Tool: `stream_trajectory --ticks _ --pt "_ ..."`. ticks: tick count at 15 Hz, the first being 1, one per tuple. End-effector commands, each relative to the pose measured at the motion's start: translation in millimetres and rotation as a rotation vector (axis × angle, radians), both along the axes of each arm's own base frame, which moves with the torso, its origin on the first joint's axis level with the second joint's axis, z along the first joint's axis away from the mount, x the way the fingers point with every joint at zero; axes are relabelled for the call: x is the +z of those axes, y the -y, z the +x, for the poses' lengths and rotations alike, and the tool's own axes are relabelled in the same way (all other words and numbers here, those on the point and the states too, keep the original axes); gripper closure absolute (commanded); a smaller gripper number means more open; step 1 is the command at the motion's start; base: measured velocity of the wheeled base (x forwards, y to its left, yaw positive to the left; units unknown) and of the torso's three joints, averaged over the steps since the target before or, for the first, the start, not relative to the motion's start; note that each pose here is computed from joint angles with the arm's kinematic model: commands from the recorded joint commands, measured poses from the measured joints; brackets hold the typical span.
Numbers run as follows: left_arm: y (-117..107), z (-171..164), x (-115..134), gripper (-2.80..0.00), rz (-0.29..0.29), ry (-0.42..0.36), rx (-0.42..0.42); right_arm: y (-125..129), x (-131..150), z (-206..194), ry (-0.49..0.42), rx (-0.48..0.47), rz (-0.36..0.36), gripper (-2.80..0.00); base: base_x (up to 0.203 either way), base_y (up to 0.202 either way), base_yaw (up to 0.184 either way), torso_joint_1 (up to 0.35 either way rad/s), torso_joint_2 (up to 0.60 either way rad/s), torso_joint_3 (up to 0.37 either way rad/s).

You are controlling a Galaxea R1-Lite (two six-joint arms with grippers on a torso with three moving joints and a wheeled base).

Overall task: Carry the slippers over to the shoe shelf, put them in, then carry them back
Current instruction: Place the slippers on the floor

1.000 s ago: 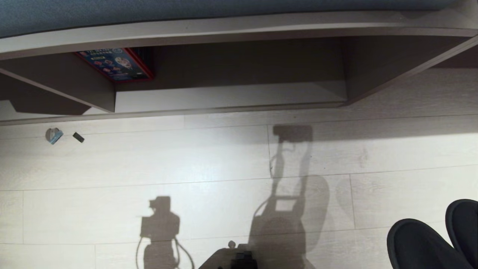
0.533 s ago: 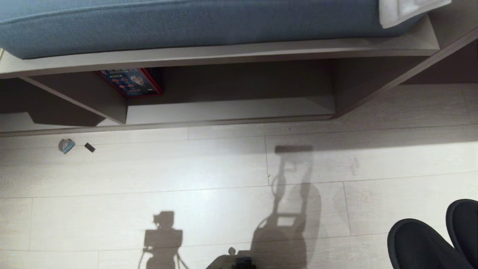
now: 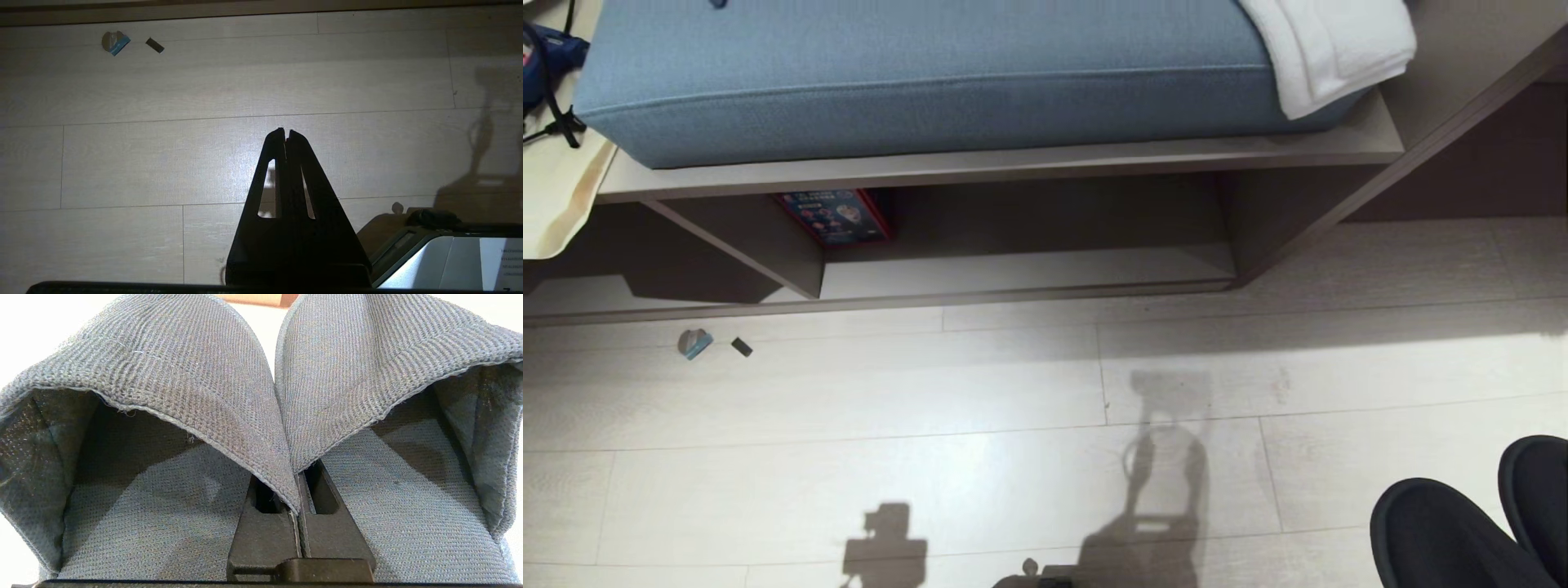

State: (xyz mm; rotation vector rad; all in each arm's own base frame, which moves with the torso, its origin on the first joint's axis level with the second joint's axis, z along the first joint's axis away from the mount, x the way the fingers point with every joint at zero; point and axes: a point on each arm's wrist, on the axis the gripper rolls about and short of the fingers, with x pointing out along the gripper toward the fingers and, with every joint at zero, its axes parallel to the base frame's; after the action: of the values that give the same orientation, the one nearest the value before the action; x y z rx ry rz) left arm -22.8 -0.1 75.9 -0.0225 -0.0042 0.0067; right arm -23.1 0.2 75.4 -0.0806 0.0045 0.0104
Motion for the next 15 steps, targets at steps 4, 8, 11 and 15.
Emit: stream_trajectory --ticks 4,8,11,15 --pt "0.0 0.1 0.1 0.0 0.0 -0.001 0.001 0.0 0.2 0.2 -0.001 0.001 -0.002 0.0 0.0 0.0 0.0 0.001 0.0 0.201" --pt "0.0 0.0 0.1 0.0 0.0 0.0 0.001 0.0 0.1 0.2 -0.001 0.001 -0.001 0.0 0.0 0.0 0.0 0.001 0.0 0.199" --pt "0.0 0.1 0.1 0.0 0.0 -0.001 0.001 0.0 0.0 0.2 -0.003 0.001 -0.001 0.0 0.0 0.0 0.0 0.001 0.0 0.199" --pt "0.0 0.0 0.1 0.0 0.0 0.0 0.001 0.0 0.0 0.2 -0.003 0.001 -0.001 0.0 0.0 0.0 0.0 0.003 0.0 0.204"
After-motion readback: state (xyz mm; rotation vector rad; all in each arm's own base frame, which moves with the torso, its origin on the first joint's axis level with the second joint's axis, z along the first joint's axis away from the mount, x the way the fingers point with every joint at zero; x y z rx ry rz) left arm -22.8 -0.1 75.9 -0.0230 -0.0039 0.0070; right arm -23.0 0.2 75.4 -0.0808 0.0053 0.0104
